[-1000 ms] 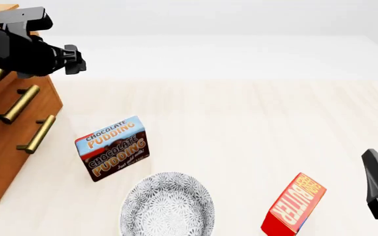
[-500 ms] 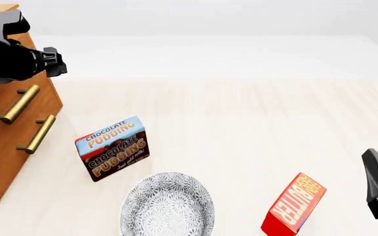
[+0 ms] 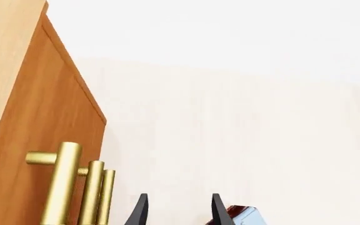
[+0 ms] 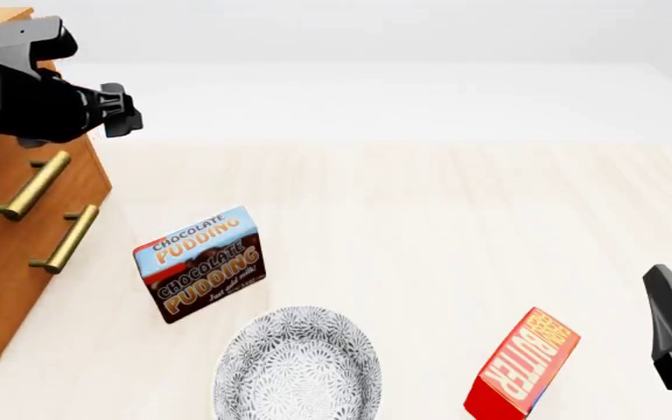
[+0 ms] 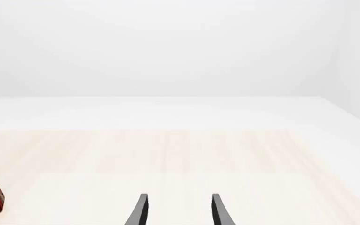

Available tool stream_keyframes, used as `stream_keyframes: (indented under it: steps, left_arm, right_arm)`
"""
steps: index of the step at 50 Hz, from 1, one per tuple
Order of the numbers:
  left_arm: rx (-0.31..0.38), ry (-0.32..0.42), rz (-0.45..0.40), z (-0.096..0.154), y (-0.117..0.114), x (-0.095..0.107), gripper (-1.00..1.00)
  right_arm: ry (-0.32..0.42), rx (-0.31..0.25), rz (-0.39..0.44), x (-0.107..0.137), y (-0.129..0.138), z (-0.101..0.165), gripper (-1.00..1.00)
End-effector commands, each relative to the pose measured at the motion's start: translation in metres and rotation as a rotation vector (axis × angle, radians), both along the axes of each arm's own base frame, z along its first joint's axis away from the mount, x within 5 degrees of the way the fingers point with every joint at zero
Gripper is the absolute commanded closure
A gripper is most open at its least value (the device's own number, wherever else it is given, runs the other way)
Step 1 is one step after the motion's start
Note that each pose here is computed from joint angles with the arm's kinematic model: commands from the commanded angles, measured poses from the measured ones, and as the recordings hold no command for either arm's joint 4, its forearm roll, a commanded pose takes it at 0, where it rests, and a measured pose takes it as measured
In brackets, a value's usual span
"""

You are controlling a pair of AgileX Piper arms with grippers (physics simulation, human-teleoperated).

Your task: Put the butter at the front in the top drawer of the cabinet and close it.

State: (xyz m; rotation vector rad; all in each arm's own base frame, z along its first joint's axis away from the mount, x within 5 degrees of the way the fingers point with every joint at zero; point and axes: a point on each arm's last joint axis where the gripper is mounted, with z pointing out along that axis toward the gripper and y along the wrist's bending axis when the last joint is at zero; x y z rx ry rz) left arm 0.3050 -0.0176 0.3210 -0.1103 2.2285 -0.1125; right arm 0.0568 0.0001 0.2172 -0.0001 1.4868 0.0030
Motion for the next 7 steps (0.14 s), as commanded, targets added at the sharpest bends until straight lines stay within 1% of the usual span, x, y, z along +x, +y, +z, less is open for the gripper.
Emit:
stream_keyframes:
  steps: [1, 2, 3, 5, 7]
  left_arm:
    - [-0.043, -0.004, -0.099, -0.001, -0.039, -0.003, -1.00]
    - [-0.043, -0.004, -0.099, -0.001, -0.039, -0.003, -1.00]
    - [-0.046, -0.001, -0.134, -0.004, -0.050, -0.006, -1.00]
    - [-0.041, -0.004, -0.159, -0.004, -0.056, -0.009, -1.00]
    - [-0.065, -0.026, -0.184, -0.002, -0.066, -0.018, -1.00]
  right_arm:
    - [-0.001, 0.000, 0.000, 0.000, 0.000, 0.000, -1.00]
    - [-0.001, 0.000, 0.000, 0.000, 0.000, 0.000, -1.00]
    - [-0.001, 0.000, 0.000, 0.000, 0.000, 0.000, -1.00]
    - [-0.001, 0.000, 0.000, 0.000, 0.000, 0.000, -1.00]
    - [-0.001, 0.000, 0.000, 0.000, 0.000, 0.000, -1.00]
